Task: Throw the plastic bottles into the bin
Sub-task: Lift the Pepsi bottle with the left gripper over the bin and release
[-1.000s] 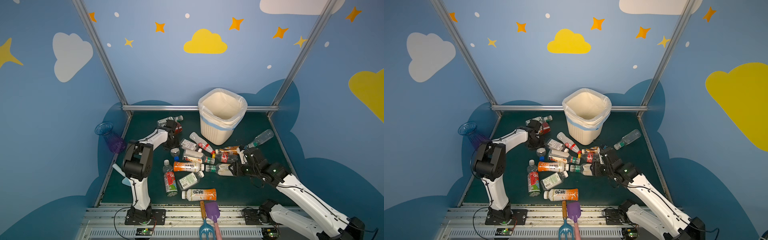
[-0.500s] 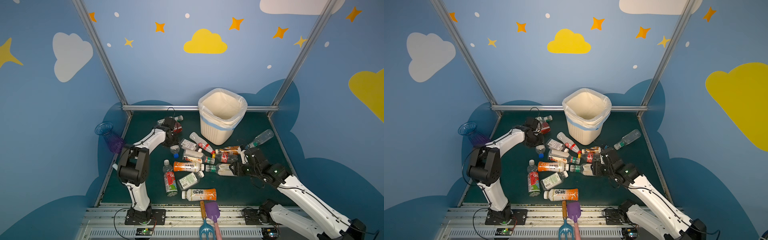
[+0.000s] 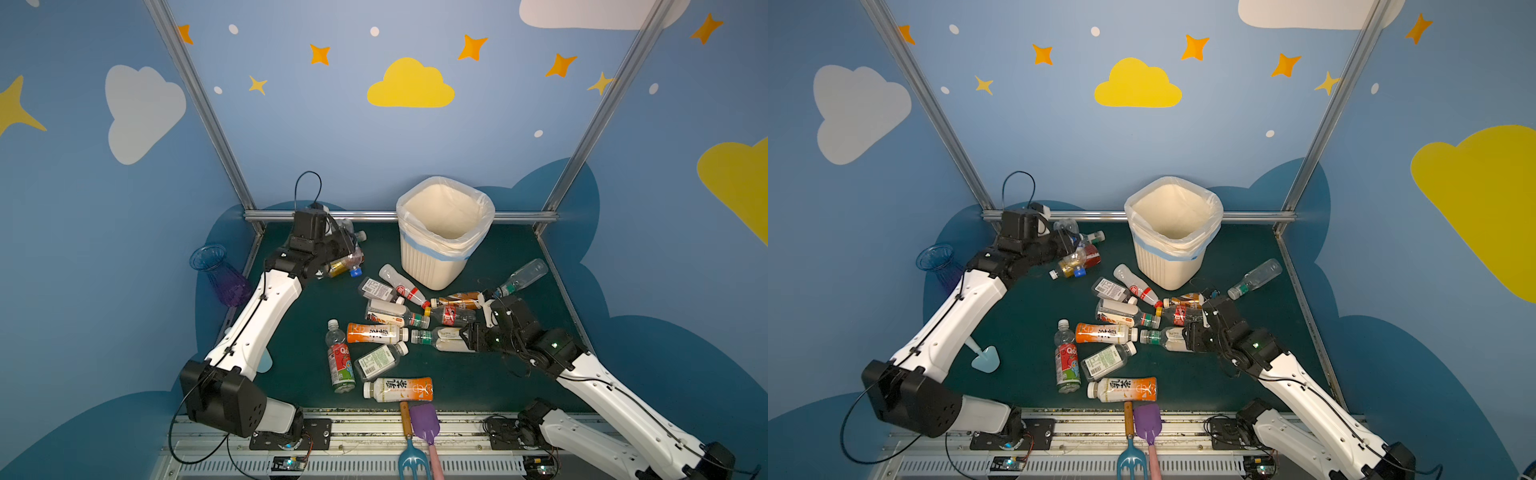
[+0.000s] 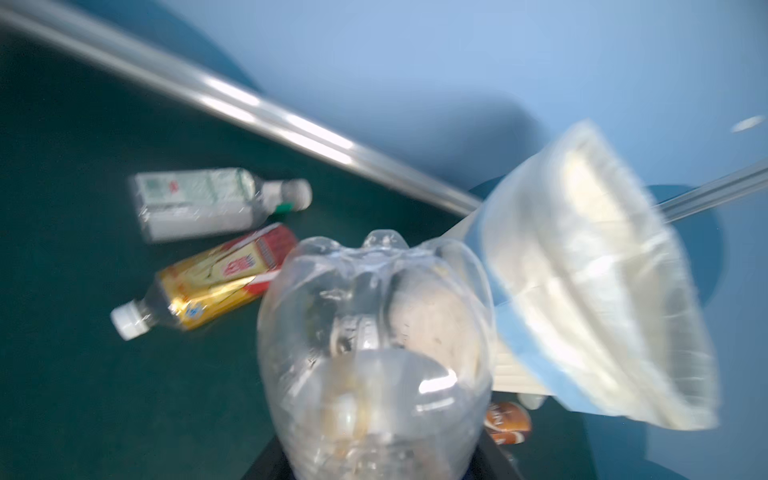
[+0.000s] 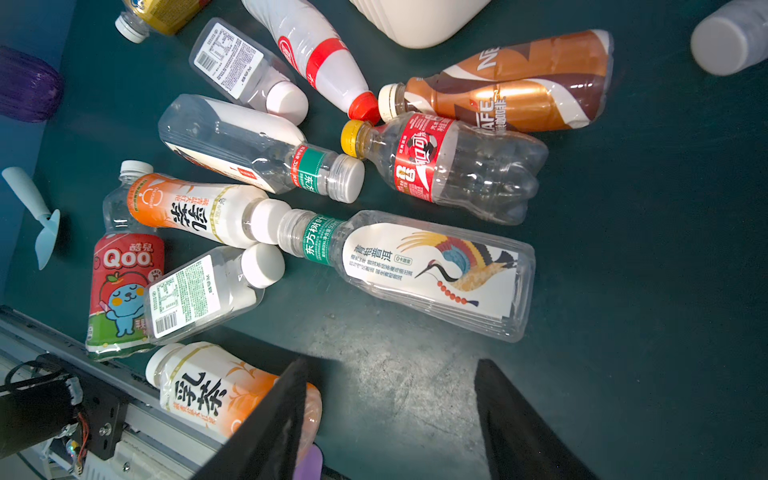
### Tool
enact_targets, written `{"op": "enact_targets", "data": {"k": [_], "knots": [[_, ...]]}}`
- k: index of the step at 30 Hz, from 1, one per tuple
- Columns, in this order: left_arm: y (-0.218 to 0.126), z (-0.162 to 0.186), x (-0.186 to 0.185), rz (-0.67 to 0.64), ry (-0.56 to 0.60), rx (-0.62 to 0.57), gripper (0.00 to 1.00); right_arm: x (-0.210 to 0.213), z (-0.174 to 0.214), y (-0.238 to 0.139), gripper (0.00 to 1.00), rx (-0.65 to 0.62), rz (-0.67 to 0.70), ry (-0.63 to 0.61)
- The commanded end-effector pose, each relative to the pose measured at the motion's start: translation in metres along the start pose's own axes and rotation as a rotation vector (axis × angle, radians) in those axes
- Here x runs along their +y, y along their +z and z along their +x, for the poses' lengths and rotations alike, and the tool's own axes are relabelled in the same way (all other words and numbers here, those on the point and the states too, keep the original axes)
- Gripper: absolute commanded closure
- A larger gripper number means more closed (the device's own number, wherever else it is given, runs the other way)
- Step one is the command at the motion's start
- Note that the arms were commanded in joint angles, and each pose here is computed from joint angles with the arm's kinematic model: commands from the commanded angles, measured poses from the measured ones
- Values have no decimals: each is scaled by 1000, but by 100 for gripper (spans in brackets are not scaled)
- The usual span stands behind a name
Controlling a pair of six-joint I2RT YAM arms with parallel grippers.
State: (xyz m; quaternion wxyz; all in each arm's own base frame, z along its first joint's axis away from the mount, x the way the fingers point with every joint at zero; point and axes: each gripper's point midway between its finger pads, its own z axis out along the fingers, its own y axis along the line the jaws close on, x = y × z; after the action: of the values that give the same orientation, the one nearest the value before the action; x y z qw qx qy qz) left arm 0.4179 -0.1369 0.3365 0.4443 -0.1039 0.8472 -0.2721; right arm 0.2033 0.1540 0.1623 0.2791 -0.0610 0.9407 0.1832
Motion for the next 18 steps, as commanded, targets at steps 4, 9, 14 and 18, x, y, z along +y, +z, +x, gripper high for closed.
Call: {"op": "enact_targets", "data": {"k": [4,9,14,18], "knots": [[30,-44,-119,284,136,-30,46,6,-4,0,35,-11,-22,2],[96,-53,-169,367,187,37,19,6,-8,-3,35,-20,-17,-4],[90,-66,-183,408,157,-3,0,-1,-10,-10,34,-39,17,-5],[52,-56,-191,372,260,0,0,-11,-17,-18,31,-109,46,37]]}}
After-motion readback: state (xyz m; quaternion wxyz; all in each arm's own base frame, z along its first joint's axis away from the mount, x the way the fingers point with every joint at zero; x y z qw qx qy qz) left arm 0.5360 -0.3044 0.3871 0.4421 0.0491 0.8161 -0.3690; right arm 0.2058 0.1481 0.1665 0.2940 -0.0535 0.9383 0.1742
